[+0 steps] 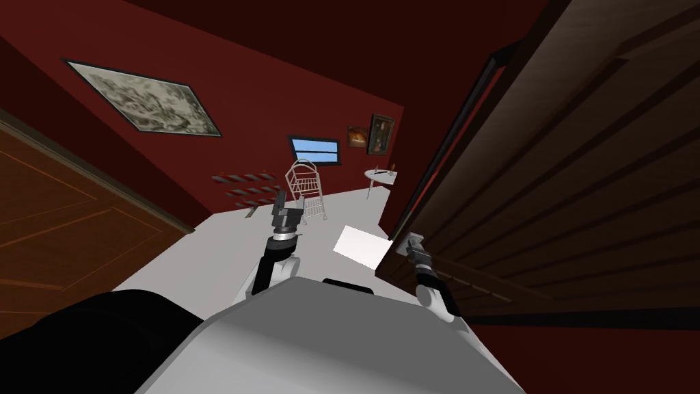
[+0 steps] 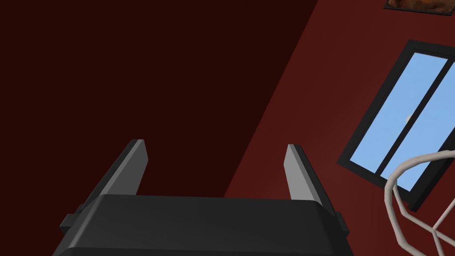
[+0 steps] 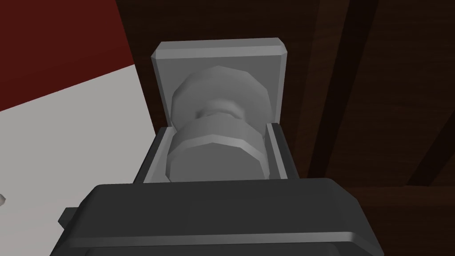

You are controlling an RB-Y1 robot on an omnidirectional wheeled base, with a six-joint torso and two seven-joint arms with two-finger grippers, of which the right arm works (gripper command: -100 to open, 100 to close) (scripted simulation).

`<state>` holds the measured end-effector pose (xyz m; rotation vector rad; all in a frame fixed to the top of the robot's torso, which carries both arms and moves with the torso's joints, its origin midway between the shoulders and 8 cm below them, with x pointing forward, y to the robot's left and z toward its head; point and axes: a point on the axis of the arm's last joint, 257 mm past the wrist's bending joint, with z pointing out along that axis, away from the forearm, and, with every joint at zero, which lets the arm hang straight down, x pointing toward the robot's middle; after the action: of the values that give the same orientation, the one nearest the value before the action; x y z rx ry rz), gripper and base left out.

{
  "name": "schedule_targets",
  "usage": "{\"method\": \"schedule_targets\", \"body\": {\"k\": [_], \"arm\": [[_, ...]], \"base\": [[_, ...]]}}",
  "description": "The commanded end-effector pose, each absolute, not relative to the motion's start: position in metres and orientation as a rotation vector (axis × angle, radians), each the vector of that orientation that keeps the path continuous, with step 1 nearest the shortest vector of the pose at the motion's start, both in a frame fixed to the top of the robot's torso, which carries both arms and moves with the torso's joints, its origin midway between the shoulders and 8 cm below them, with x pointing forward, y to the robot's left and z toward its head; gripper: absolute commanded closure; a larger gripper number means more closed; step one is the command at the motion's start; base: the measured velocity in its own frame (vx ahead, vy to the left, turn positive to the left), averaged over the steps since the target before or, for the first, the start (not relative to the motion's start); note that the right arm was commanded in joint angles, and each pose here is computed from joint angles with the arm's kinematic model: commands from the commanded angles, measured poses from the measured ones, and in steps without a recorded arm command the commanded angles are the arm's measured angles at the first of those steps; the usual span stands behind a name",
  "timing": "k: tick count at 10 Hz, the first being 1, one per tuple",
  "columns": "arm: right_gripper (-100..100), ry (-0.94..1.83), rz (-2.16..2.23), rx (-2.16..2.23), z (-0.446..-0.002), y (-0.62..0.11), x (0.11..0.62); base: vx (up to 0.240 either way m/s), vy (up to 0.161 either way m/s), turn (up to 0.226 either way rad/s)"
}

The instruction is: Pull the door open

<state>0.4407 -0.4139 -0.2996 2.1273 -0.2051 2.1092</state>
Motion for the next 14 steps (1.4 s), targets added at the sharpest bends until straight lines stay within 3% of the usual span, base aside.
{"method": "schedule_targets", "body": {"k": [1,14], "arm": [[100,-0.193,2.117,2.135,-0.300,-0.411,0.438],[100,-0.108,2.162,2.176,-0.299,-0.402,0.422]], "base": [[-0.228,-0.048,0.127],[-0.179,-0.045,0.108]]}}
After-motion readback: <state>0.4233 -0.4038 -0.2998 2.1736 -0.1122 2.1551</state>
